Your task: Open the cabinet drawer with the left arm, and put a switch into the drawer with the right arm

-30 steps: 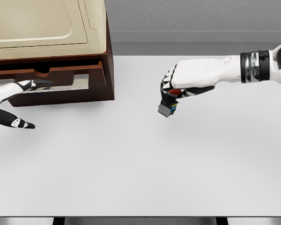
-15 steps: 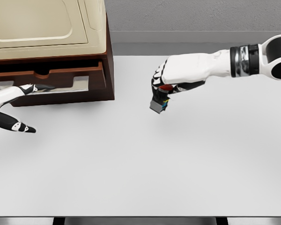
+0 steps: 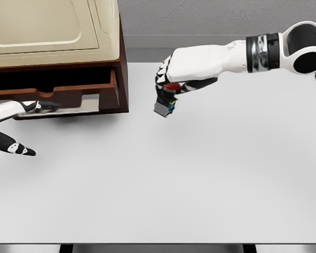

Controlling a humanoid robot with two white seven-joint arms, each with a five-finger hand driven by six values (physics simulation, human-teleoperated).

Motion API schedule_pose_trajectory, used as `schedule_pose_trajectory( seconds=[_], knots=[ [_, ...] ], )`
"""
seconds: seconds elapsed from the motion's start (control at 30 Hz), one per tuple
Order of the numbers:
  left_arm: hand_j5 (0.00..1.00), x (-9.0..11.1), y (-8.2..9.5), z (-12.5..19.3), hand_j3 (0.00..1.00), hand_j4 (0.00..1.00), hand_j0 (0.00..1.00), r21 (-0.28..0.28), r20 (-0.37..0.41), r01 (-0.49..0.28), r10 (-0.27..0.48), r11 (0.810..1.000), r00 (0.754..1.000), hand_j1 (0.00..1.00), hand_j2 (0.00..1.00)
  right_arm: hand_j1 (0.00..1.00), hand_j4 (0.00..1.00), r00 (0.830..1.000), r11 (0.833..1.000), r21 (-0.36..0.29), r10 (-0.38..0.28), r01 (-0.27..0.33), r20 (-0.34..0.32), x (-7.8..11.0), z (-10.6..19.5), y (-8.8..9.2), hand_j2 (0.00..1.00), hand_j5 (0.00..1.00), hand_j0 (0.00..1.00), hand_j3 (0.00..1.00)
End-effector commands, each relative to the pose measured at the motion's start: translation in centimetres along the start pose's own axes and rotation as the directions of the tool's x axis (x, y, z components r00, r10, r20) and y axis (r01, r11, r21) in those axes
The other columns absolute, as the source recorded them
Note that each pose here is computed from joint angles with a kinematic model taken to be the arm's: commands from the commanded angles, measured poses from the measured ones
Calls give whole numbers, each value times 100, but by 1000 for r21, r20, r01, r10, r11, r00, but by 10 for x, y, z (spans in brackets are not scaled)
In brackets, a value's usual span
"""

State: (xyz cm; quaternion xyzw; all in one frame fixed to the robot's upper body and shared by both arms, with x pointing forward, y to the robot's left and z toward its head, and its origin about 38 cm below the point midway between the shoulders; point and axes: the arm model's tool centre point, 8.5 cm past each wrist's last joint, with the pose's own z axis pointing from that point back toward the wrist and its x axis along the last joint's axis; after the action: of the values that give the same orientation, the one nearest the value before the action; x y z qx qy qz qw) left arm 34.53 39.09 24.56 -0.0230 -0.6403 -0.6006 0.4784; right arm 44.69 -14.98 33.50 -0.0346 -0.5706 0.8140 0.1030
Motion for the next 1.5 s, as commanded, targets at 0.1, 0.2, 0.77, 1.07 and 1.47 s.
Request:
schedule_pose_trajectory(
  seconds=[0.1, 0.2, 0.77, 1.07, 1.47],
  knots=[
    [100, 6, -14, -2, 100, 100, 100, -46, 34, -7, 9, 999, 999, 100, 100, 49, 49, 1000, 1000, -10, -3, 4, 20, 3, -6, -10, 49, 49, 49, 49],
    [100, 6, -15, -1, 100, 100, 100, -51, 31, -7, 9, 999, 999, 100, 100, 49, 49, 1000, 1000, -8, -11, 11, 5, -6, -11, -12, 49, 49, 49, 49],
    [100, 9, -25, 2, 100, 100, 100, -82, 28, -21, 24, 996, 999, 100, 100, 49, 49, 999, 999, -26, 44, -44, 14, -8, -30, -51, 49, 49, 49, 49],
    [100, 10, -21, 4, 100, 100, 100, -84, 21, -9, 11, 996, 1000, 100, 100, 49, 49, 998, 998, -53, 49, -46, 44, -1, -39, -69, 49, 49, 49, 49],
    [100, 8, -15, 6, 100, 100, 100, -61, 14, 5, -4, 998, 1000, 100, 100, 49, 49, 994, 995, -89, 52, -43, 98, 6, -83, -91, 49, 49, 49, 49]
  ],
)
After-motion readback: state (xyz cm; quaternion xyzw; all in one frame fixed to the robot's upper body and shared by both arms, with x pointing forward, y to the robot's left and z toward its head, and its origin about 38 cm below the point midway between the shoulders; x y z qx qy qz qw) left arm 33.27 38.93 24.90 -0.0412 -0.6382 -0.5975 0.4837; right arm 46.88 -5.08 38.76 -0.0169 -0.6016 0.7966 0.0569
